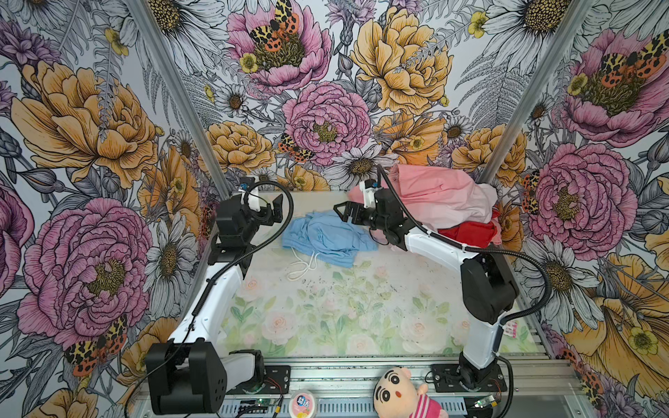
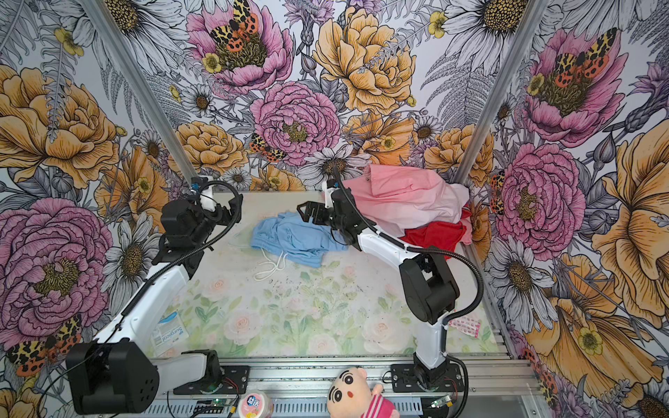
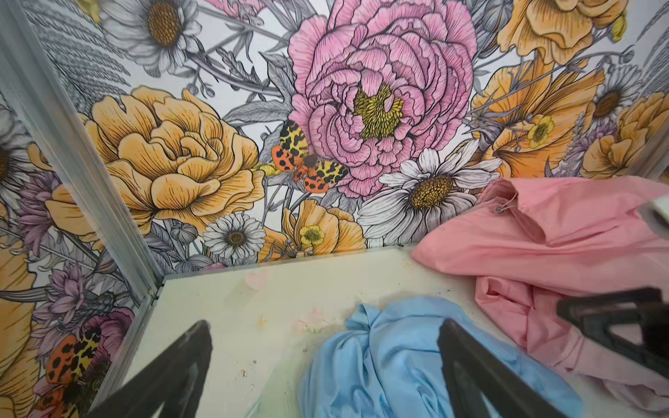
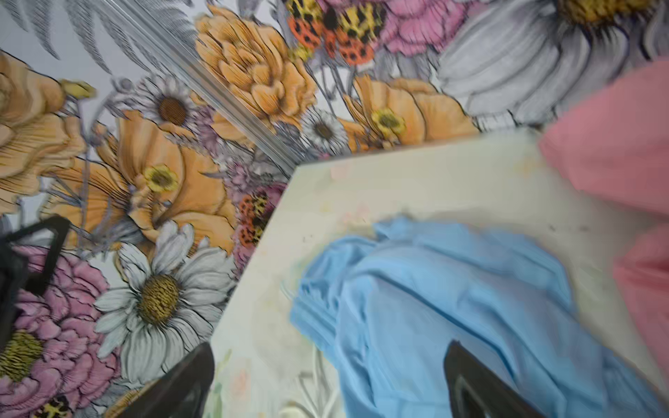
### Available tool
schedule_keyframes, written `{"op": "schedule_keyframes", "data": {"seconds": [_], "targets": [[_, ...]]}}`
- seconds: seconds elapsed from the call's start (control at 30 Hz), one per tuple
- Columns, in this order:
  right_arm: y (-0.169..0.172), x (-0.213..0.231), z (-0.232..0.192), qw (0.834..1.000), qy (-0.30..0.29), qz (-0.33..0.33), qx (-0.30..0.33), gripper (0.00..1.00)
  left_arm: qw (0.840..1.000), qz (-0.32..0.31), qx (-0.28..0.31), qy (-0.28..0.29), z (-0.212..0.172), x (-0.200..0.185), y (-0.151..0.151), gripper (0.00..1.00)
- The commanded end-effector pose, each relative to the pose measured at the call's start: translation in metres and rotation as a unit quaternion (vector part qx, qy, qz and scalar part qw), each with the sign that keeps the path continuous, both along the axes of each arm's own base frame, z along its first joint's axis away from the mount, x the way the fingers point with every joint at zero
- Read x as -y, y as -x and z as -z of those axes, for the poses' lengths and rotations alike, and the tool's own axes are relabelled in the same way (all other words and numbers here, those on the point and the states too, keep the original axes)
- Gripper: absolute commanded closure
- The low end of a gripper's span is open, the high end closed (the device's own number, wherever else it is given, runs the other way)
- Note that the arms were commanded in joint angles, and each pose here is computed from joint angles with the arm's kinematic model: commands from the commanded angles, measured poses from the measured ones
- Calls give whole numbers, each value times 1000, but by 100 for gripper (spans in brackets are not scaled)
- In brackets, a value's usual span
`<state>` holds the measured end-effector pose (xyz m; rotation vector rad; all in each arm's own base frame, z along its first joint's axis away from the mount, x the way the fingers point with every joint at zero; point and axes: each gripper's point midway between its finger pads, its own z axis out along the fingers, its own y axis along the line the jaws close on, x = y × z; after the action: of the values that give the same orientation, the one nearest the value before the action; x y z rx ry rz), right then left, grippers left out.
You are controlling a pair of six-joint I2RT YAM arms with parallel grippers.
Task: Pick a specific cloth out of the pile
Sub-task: 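Lower the shorts onto the table with the right gripper and release, then grasp the light blue shorts with the left gripper while the right gripper withdraws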
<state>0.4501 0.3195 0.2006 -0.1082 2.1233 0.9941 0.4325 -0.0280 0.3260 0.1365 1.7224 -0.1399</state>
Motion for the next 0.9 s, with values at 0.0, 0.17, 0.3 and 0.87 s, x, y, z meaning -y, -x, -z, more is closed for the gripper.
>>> {"op": "schedule_keyframes", "data": {"seconds": [0.0, 0.17, 0.3, 0.87], "targets": [[22, 44, -57, 996, 10, 46, 78, 1, 989, 46, -141, 22, 51, 18, -11, 4], [69, 95, -37, 991, 95, 74, 64, 1, 951, 147, -271, 31, 114, 71, -16, 8], [92, 120, -26, 988, 106, 95, 65, 0, 913, 215, -343, -49, 160, 126, 6, 6], [117, 137, -9, 988, 98, 102, 65, 1, 840, 242, -388, -290, 258, 222, 35, 1]]}}
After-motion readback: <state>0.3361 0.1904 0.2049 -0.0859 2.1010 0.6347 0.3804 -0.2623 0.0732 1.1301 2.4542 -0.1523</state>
